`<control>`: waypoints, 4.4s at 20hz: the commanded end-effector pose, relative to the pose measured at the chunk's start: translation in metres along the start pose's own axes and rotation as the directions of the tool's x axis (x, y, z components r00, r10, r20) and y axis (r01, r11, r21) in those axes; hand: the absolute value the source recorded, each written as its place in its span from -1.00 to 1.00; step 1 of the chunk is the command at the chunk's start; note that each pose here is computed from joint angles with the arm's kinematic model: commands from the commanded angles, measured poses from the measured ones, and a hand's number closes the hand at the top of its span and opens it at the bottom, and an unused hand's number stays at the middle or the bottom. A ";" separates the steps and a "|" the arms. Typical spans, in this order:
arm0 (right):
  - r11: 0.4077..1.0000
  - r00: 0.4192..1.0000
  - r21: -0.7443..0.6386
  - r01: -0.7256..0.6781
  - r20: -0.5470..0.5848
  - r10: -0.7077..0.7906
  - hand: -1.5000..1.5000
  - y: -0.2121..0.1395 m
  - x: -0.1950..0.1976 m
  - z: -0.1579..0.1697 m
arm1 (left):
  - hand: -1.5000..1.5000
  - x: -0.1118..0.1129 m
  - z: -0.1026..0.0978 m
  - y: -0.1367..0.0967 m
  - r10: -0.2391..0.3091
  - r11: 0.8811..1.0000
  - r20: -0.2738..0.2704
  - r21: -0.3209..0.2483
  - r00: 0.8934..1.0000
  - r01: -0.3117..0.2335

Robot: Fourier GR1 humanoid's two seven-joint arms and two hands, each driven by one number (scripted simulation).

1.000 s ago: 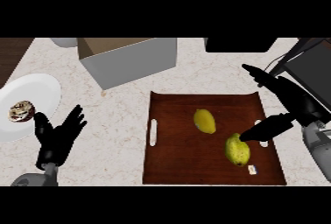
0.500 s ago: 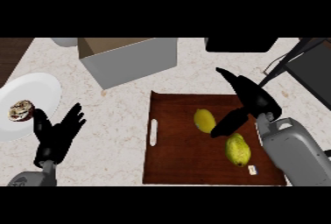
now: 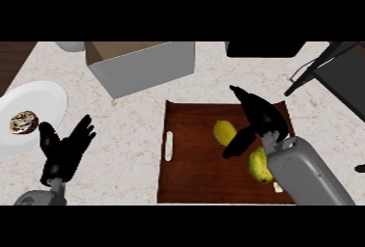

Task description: Pick the lemon from the tray and place it in the tiered shelf

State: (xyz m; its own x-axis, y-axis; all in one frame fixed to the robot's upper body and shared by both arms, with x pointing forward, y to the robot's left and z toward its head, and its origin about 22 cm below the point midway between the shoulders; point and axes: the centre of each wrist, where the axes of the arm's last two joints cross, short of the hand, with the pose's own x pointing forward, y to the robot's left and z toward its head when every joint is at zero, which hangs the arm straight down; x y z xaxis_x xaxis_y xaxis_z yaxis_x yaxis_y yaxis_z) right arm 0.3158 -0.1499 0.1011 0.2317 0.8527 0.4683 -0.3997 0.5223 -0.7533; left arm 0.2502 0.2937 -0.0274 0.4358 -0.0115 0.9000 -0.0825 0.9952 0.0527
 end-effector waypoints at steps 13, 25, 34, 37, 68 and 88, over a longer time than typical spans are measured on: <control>0.997 0.995 -0.030 -0.076 -0.066 0.074 -1.00 0.059 -0.005 -0.014 | 0.00 0.004 0.003 -0.002 -0.018 1.000 -0.011 0.006 1.000 0.018; 0.989 0.992 -0.100 -0.110 -0.079 0.102 -1.00 0.057 -0.040 -0.054 | 0.00 0.005 -0.002 0.009 0.002 1.000 -0.003 0.005 1.000 -0.002; 0.990 0.997 -0.118 -0.073 -0.035 0.069 -1.00 0.091 -0.033 -0.069 | 0.00 0.024 0.011 -0.003 -0.006 1.000 0.004 -0.009 1.000 0.006; 0.988 0.988 0.006 -0.152 -0.015 0.152 1.00 0.094 -0.020 -0.063 | 0.00 -0.010 0.012 0.000 0.007 1.000 0.004 0.010 1.000 -0.007; 0.509 0.870 -0.860 0.015 -0.240 -0.430 1.00 -0.079 0.074 -0.015 | 0.00 -0.009 0.007 -0.001 0.018 1.000 -0.010 0.021 1.000 -0.017; 0.295 0.817 -0.950 -0.100 -0.248 -0.520 1.00 -0.259 0.055 0.093 | 0.00 -0.004 -0.001 -0.003 0.012 1.000 -0.023 0.009 1.000 -0.011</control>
State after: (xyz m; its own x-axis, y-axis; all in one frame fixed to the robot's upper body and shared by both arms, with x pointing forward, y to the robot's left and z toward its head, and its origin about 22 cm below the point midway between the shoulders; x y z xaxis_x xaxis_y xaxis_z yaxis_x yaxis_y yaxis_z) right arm 0.3616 -0.2142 0.3356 0.5419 0.5321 0.6506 0.7231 0.0994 -0.6835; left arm 0.2477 0.2937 -0.0289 0.4395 -0.0072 0.8982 -0.0888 0.9947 0.0514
